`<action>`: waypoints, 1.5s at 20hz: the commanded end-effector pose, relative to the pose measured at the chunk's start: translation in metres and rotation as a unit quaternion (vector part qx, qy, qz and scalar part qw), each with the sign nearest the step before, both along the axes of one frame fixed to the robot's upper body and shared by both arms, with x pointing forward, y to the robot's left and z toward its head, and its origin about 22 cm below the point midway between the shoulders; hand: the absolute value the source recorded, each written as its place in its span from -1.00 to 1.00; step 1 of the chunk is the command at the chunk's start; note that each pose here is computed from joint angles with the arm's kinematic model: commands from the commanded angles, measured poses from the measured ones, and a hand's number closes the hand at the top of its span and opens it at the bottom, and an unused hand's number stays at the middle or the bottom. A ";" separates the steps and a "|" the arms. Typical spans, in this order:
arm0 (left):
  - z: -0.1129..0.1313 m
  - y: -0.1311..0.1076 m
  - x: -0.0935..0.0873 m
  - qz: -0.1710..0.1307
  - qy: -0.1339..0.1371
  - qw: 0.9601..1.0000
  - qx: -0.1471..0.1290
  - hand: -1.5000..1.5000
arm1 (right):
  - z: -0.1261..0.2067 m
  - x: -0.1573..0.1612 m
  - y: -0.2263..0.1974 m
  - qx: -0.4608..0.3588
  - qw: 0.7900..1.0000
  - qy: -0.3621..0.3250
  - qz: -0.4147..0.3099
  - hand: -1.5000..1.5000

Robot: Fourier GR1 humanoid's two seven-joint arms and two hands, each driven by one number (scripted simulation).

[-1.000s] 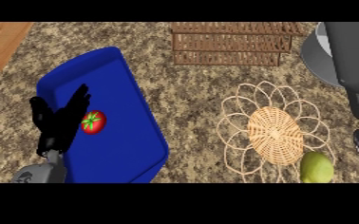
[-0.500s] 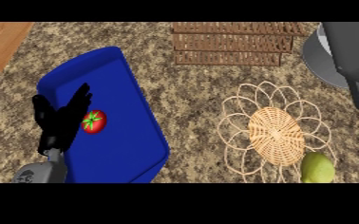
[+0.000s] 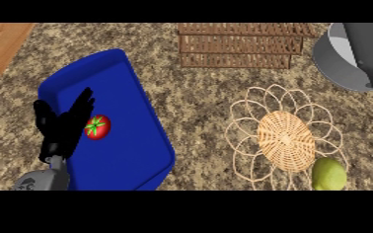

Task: Pick the squash from the placemat and place it in the tiered shelf

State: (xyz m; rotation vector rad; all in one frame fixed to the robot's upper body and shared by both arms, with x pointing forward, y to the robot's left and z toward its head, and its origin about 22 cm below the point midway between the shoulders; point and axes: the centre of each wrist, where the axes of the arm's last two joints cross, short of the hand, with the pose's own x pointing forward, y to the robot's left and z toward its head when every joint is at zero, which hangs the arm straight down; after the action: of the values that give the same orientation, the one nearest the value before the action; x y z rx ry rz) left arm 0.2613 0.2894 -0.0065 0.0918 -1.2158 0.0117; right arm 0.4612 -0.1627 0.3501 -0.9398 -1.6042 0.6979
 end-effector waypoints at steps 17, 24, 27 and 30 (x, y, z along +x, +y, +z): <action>-0.017 0.000 -0.009 0.006 0.052 0.999 -0.011 0.00 | 0.037 -0.004 -0.023 0.371 0.925 -0.071 -0.026 -1.00; -0.022 0.003 -0.024 0.013 0.052 0.999 -0.006 0.00 | 0.034 -0.011 -0.096 0.364 0.906 -0.158 -0.146 -1.00; -0.022 -0.001 -0.010 0.017 0.052 0.999 -0.007 0.00 | 0.040 -0.015 -0.117 0.388 0.886 -0.170 -0.186 -1.00; -0.014 -0.004 -0.014 0.014 0.047 0.999 -0.008 0.00 | 0.042 -0.028 -0.159 0.417 0.866 -0.184 -0.206 -1.00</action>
State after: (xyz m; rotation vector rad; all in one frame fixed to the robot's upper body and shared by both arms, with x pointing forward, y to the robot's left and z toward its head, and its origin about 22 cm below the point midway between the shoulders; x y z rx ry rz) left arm 0.2555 0.2894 -0.0060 0.1038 -1.2121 0.0228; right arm 0.4448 -0.2817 0.3917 -0.6995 -1.7232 -0.3824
